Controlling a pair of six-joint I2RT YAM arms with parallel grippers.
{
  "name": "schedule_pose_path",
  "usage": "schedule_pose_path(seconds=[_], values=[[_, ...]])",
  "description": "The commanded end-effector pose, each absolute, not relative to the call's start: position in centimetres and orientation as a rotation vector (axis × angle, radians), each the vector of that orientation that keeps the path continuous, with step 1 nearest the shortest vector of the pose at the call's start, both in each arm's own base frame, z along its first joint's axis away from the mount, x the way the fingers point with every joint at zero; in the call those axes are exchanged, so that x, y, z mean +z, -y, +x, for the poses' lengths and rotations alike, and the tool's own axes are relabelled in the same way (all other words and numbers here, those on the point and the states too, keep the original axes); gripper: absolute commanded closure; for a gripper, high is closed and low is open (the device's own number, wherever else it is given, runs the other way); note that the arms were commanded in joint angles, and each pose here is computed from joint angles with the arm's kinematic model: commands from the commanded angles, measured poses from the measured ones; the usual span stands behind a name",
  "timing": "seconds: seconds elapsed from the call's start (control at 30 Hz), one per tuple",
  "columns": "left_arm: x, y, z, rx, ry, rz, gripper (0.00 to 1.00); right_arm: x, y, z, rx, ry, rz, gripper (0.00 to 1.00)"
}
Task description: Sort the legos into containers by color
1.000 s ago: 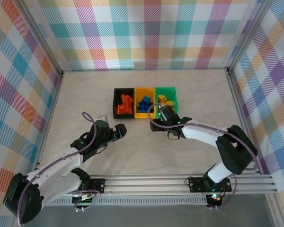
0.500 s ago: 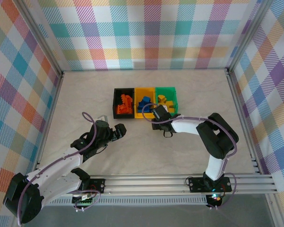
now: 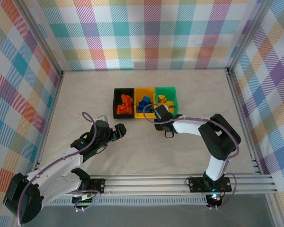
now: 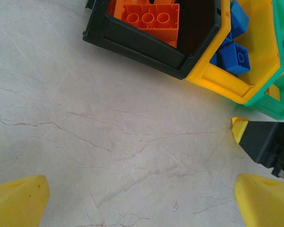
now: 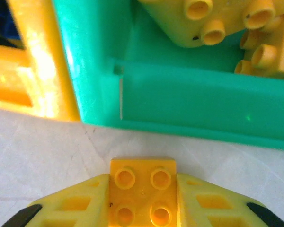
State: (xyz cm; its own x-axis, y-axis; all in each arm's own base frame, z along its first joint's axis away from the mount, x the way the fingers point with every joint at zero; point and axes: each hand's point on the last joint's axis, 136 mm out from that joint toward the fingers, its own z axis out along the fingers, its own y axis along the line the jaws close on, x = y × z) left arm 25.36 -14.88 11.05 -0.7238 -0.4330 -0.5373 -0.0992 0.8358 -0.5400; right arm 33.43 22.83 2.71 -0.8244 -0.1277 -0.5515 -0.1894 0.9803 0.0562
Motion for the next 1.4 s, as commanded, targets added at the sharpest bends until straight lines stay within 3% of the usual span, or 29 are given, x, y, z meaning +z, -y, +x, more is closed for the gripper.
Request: schedule_pose_path(seconds=[0.0,0.2,0.33,0.8,0.87,1.0,1.1,1.13,1.17,1.37], values=[[11.6,14.7,25.6,-0.622,-2.321,-0.392,0.00,5.8,-23.3,33.1,0.234,-2.476,-0.248,0.65],[11.5,14.8,25.6,-0.625,-2.322,-0.394,0.00,12.0,-22.5,32.3,0.313,-2.344,-0.255,0.64],[11.6,14.8,25.8,-0.624,-2.316,-0.396,0.00,14.4,-20.7,35.5,0.296,-2.350,-0.169,0.63],[12.6,14.6,25.7,-0.622,-2.307,-0.403,0.00,14.3,-19.0,45.5,0.178,-2.405,-0.036,0.60],[12.7,14.6,25.7,-0.625,-2.308,-0.405,0.00,14.4,-18.6,46.2,0.155,-2.405,-0.019,0.54],[12.9,14.6,25.8,-0.617,-2.311,-0.405,0.00,15.1,-18.3,46.8,0.155,-2.385,-0.014,0.29],[13.7,14.5,26.0,-0.605,-2.300,-0.401,0.00,17.0,-18.6,46.3,0.209,-2.323,-0.029,0.18],[14.1,14.4,26.2,-0.597,-2.293,-0.394,0.00,18.1,-18.7,45.9,0.242,-2.288,-0.033,0.05],[14.6,14.3,26.4,-0.587,-2.279,-0.393,0.00,18.6,-18.6,45.4,0.266,-2.264,-0.030,0.00],[19.2,12.1,29.5,-0.378,-2.110,-0.356,0.00,21.0,-17.7,40.9,0.408,-2.116,-0.023,0.00]])
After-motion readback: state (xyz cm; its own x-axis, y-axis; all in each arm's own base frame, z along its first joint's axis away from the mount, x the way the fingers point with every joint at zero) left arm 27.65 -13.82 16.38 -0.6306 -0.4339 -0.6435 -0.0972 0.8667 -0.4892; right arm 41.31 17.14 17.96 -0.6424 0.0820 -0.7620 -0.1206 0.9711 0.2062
